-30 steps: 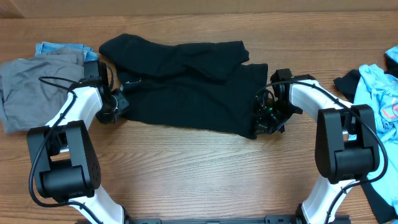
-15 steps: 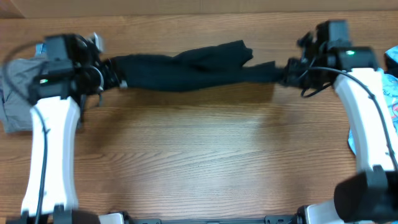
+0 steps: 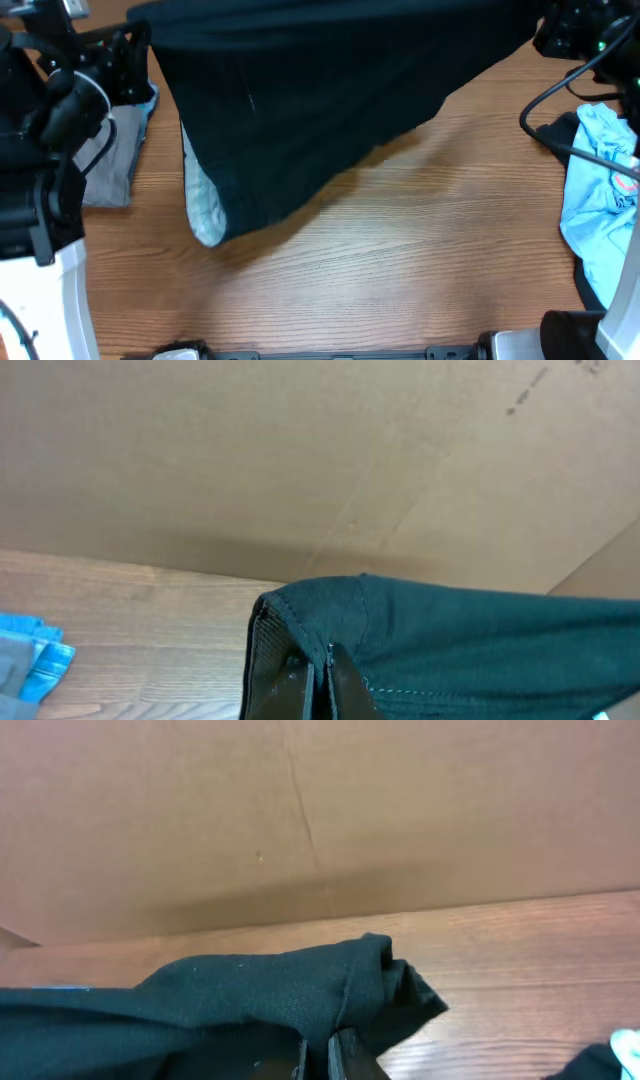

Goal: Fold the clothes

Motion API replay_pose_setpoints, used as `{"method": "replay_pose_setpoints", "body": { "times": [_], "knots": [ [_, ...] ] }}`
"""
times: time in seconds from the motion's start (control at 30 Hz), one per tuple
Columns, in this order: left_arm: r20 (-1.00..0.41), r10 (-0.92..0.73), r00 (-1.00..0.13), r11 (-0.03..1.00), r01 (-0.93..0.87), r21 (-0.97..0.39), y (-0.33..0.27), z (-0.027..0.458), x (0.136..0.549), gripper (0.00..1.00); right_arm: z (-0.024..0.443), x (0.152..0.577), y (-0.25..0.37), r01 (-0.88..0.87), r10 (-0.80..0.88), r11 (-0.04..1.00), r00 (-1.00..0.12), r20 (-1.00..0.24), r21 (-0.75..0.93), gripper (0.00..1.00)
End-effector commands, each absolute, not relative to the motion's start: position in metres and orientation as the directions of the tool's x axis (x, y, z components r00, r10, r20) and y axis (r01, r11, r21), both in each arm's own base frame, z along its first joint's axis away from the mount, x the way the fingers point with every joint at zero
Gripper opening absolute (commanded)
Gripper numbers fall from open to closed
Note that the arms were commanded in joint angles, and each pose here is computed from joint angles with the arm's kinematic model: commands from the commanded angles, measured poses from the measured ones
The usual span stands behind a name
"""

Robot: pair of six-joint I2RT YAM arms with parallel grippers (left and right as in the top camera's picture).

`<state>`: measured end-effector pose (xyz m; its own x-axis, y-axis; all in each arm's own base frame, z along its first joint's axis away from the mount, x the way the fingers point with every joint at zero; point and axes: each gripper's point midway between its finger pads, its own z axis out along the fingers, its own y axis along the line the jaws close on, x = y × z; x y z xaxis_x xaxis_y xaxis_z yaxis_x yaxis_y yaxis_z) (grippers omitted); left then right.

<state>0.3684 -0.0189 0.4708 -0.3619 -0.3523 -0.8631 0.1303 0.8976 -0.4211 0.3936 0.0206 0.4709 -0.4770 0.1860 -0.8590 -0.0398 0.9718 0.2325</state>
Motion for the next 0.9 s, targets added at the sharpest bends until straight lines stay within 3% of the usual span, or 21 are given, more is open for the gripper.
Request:
{"method": "replay_pose_setpoints", "body": {
  "times": [0.0,0.1,0.13,0.17,0.27,0.37,0.47,0.57,0.67,0.87],
  "knots": [
    [-0.818,-0.406,-0.407,0.901,-0.031,-0.432,0.011,0.430,0.418,0.04,0.426,0.433,-0.006,0.084,0.189,0.982,-0.555,-0.810,0.171,0.04],
    [-0.793,-0.402,-0.457,0.896,-0.018,-0.444,0.009,0.381,0.485,0.04,0.362,0.496,-0.007,0.103,0.199,0.979,-0.628,-0.752,0.173,0.04],
    [-0.803,-0.396,-0.446,0.895,0.011,-0.447,0.006,0.371,0.508,0.04,0.359,0.521,-0.008,0.112,0.226,0.974,-0.588,-0.777,0.198,0.04],
    [-0.802,-0.436,-0.409,0.863,0.064,-0.502,0.000,0.374,0.537,0.04,0.383,0.544,-0.010,0.111,0.272,0.962,-0.474,-0.837,0.250,0.04],
    [-0.842,-0.423,-0.334,0.863,0.135,-0.487,-0.002,0.420,0.543,0.04,0.443,0.538,-0.026,0.101,0.284,0.959,-0.322,-0.903,0.266,0.04],
    [-0.906,-0.311,-0.286,0.910,0.186,-0.371,-0.006,0.475,0.515,0.04,0.466,0.514,-0.054,0.178,0.296,0.951,-0.297,-0.908,0.252,0.04],
    [-0.831,-0.255,-0.495,0.925,0.125,-0.358,-0.009,0.433,0.482,0.04,0.415,0.485,-0.070,0.287,0.330,0.935,-0.482,-0.812,0.210,0.04],
    [-0.573,-0.278,-0.771,0.910,-0.020,-0.415,-0.015,0.353,0.439,0.04,0.340,0.437,-0.066,0.358,0.368,0.924,-0.730,-0.576,0.137,0.04],
    [-0.331,-0.171,-0.928,0.920,-0.031,-0.391,-0.035,0.282,0.411,0.04,0.279,0.398,-0.060,0.382,0.382,0.922,-0.864,-0.328,0.067,0.04],
    [-0.025,0.057,-0.998,0.910,0.062,-0.410,-0.093,0.189,0.364,0.04,0.173,0.359,-0.063,0.389,0.388,0.919,-0.921,-0.021,-0.065,0.04]
  ]
}}
